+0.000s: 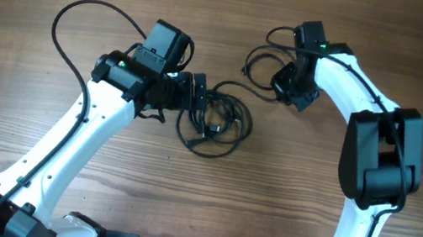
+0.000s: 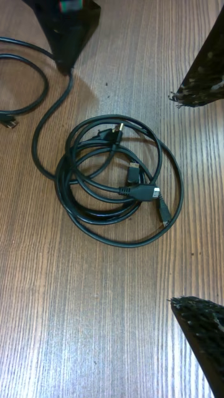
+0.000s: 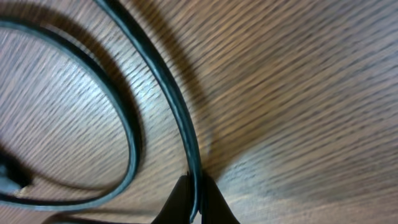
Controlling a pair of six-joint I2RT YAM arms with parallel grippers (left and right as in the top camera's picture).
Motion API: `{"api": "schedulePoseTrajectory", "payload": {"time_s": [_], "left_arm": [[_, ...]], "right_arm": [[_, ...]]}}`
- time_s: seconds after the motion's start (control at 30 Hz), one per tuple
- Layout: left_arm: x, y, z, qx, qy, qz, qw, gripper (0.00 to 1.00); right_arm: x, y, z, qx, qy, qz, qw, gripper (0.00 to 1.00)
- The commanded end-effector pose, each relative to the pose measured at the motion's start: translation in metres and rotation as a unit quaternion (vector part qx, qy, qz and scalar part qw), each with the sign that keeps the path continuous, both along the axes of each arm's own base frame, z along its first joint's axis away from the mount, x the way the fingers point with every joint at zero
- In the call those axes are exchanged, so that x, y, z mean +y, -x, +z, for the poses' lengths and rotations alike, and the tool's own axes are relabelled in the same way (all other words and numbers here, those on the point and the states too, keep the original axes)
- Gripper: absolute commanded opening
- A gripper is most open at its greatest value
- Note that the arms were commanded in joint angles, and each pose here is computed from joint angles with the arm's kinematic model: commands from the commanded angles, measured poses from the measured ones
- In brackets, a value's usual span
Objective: Untangle cables
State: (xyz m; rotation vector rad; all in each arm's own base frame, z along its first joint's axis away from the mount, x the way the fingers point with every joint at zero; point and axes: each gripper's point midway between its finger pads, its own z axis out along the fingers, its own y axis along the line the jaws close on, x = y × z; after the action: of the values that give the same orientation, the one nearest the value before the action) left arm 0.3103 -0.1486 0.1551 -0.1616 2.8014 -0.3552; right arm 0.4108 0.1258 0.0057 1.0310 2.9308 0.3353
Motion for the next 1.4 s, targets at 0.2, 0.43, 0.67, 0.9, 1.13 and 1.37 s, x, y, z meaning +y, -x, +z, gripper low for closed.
{"api": "schedulePoseTrajectory", "payload": {"time_s": [0.2, 0.43, 0.67, 0.9, 1.13, 1.37], "left_arm": [[-0.002, 0.001, -0.001, 0.004, 0.005, 0.002, 1.0, 1.0], [-0.002, 0.001, -0.001, 0.004, 0.005, 0.002, 1.0, 1.0], [-0.002, 0.001, -0.001, 0.004, 0.005, 0.002, 1.0, 1.0], [-0.004, -0.005, 0.001, -0.008, 0.01, 0.002, 1.0, 1.0], [-0.004, -0.004, 0.001, -0.007, 0.009, 0.002, 1.0, 1.0], [-0.041, -0.004, 0.02, -0.021, 0.105, -0.07, 0.992, 1.0]], "right_arm": [[0.02, -0.034, 0.264, -0.324, -0.12, 0.052, 0.937, 0.04], [0.035, -0.019, 0.373, -0.452, -0.21, 0.051, 0.866, 0.04], [0.074, 0.005, 0.393, -0.429, -0.318, 0.113, 0.838, 0.04], [0.095, 0.016, 0.396, -0.422, -0.334, 0.134, 0.832, 0.04], [0.067, -0.01, 0.385, -0.481, -0.214, 0.118, 0.842, 0.04], [0.067, -0.008, 0.377, -0.466, -0.213, 0.114, 0.851, 0.04]]}}
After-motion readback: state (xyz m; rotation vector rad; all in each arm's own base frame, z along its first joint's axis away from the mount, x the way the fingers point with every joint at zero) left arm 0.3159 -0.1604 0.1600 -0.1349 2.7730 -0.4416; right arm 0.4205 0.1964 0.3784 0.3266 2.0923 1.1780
